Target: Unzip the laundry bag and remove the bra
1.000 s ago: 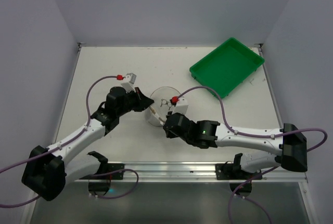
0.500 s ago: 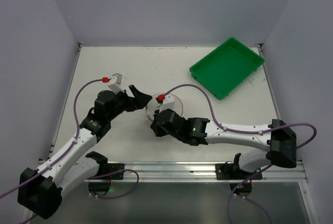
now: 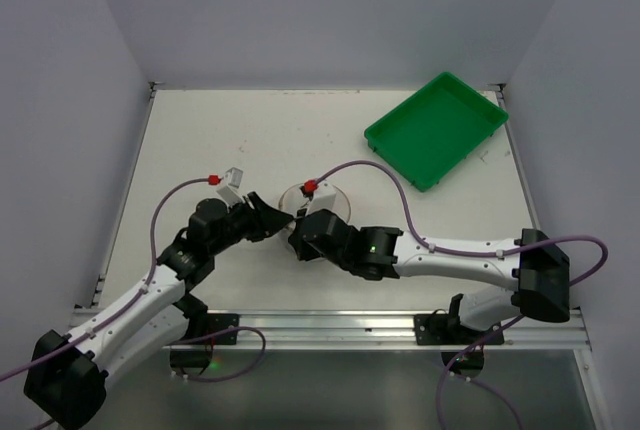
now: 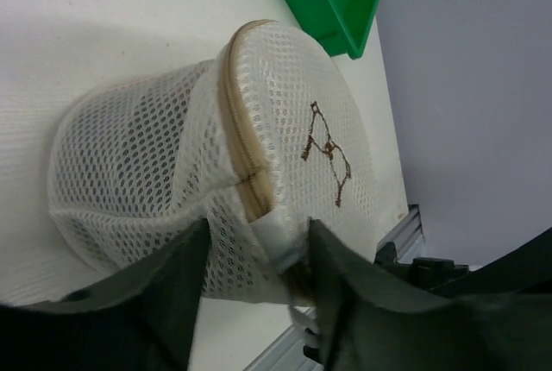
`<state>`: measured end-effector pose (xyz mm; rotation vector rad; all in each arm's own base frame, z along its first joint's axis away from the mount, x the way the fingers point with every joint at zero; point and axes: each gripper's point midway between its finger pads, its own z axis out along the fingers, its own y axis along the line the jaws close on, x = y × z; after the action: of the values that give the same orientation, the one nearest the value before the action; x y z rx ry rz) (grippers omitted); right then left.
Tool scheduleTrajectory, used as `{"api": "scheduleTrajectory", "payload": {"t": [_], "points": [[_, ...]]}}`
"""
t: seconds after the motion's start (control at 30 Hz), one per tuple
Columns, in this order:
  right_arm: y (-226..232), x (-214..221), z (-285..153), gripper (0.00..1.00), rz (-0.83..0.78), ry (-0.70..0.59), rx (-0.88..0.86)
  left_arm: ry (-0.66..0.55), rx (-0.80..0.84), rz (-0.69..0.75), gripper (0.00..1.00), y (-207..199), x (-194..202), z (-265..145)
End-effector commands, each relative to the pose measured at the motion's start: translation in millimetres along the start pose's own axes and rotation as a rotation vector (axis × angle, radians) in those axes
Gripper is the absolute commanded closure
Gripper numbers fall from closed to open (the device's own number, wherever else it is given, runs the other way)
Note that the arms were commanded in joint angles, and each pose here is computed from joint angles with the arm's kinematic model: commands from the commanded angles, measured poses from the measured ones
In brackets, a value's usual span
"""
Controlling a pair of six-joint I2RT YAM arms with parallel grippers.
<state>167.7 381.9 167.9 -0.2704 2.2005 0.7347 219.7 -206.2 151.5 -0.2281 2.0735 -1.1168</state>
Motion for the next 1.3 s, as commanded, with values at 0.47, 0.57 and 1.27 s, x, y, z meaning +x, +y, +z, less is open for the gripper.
{"api": "scheduleTrajectory", "payload": {"t": [0.47, 0.57, 1.27], "points": [[-41, 7, -28, 1.0, 0.035, -0.025, 0.06, -0.089, -0.087, 0.282, 1.0, -17, -54, 26], [-46, 10, -30, 1.0, 0.03, -0.022, 0.065, -0.087, -0.144, 0.312, 1.0, -7, -63, 35], [29, -30, 20, 1.0, 0.029, -0.035, -0.04, -0.109, -0.165, 0.113, 0.02, 7, -54, -6]]}}
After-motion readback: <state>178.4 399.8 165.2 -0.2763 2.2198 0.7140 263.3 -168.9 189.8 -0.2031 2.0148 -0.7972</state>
